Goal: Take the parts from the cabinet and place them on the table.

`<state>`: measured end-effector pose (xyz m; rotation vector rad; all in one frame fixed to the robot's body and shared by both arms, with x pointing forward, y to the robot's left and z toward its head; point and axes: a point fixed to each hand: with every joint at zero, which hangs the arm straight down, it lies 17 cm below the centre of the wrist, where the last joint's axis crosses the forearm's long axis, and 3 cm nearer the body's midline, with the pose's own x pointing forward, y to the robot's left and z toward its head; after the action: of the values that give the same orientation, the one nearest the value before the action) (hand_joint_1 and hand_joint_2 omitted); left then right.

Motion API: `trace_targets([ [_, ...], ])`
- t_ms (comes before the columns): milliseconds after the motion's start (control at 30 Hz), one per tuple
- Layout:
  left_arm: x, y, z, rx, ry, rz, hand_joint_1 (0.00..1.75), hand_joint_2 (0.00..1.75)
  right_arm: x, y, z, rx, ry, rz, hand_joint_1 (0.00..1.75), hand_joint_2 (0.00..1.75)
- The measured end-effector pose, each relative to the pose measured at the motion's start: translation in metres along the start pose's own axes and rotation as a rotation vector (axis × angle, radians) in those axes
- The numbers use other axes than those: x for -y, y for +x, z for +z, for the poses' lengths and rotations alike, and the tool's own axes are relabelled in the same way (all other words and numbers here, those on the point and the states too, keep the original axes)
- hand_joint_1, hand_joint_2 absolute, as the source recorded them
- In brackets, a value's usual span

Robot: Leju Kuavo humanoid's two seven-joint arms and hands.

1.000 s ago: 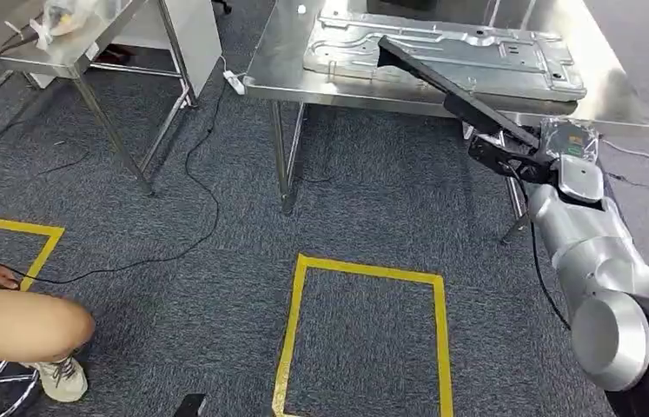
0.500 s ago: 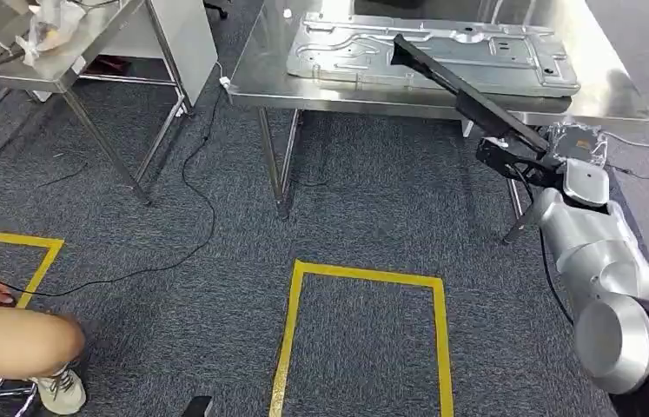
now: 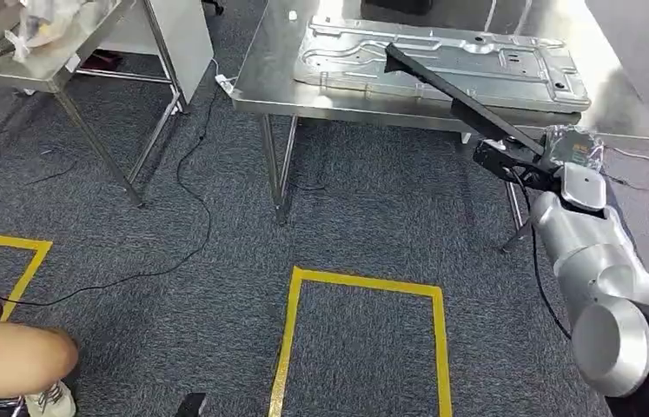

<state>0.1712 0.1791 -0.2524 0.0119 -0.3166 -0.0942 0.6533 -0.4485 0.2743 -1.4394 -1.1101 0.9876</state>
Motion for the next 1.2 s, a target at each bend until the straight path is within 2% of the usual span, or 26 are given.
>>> trace_targets([
  [100, 0.001, -0.004, 0.000, -0.005, -0.001, -0.001, 0.00, 0.00, -0.005, -0.001, 0.002, -0.004, 0.008, 0.000, 1.75, 1.75],
  [233, 0.000, -0.002, 0.000, -0.003, 0.000, -0.001, 0.00, 0.00, 0.015, 0.002, -0.007, 0.013, 0.006, -0.008, 1.75, 1.75],
  [467, 0.000, -0.001, 0.000, -0.003, -0.001, -0.001, 0.00, 0.00, 0.026, 0.010, -0.010, 0.036, -0.004, -0.014, 1.75, 1.75],
  [1200, 0.002, -0.004, 0.000, -0.007, -0.006, 0.001, 0.00, 0.00, 0.021, 0.024, -0.008, 0.061, -0.014, -0.021, 1.75, 1.75],
])
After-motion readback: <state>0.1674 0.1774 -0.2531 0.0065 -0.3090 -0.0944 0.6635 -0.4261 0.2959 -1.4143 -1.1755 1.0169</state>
